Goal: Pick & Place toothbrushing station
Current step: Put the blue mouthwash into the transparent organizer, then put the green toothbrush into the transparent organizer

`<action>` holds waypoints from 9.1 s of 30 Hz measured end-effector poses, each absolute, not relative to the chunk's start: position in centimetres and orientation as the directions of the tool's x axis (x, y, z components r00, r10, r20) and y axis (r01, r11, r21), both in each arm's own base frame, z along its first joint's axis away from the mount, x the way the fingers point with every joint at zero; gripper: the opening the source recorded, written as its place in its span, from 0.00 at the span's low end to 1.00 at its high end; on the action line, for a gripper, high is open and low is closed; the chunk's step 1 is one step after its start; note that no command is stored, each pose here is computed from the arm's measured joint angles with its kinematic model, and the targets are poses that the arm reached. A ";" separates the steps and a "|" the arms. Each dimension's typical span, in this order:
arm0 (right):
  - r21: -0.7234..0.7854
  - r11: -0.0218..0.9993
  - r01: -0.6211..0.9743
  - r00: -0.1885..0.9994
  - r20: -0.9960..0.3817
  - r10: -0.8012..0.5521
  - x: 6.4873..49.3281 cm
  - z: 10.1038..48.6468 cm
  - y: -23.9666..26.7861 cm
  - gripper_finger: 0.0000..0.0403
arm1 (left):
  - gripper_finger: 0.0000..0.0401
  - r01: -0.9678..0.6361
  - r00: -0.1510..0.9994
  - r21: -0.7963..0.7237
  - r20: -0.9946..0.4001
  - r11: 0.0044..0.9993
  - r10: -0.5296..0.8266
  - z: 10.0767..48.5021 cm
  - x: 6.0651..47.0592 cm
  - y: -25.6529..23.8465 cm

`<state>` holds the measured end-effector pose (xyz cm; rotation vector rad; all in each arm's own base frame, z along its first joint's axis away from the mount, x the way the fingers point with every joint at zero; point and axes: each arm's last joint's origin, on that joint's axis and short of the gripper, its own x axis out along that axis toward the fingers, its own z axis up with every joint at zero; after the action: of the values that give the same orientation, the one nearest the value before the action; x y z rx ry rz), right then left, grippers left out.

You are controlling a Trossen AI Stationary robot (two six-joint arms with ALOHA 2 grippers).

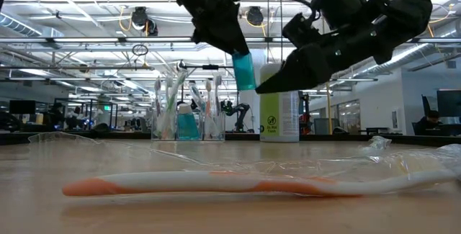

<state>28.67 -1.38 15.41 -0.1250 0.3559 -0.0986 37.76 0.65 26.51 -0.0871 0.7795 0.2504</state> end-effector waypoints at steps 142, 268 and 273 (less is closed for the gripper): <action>-0.176 0.978 -0.115 0.804 -0.595 -0.013 23.9 17.8 3.0 0.42 | 0.29 0.024 0.746 -0.034 -0.665 0.999 -0.041 23.1 33.4 -12.2; 0.196 0.848 0.493 0.732 -0.620 -0.282 17.9 8.6 2.5 0.03 | 0.29 -0.149 0.773 -0.051 -0.628 0.987 0.084 23.4 34.2 -10.1; 0.229 0.926 0.300 0.885 -0.430 -0.180 19.2 11.3 2.9 0.02 | 0.29 -0.153 0.773 -0.051 -0.628 0.987 0.087 23.4 34.3 -10.0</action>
<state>19.21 2.92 11.34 0.2961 0.4159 -0.2537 34.26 -10.01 23.36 -0.1013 0.6748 0.1300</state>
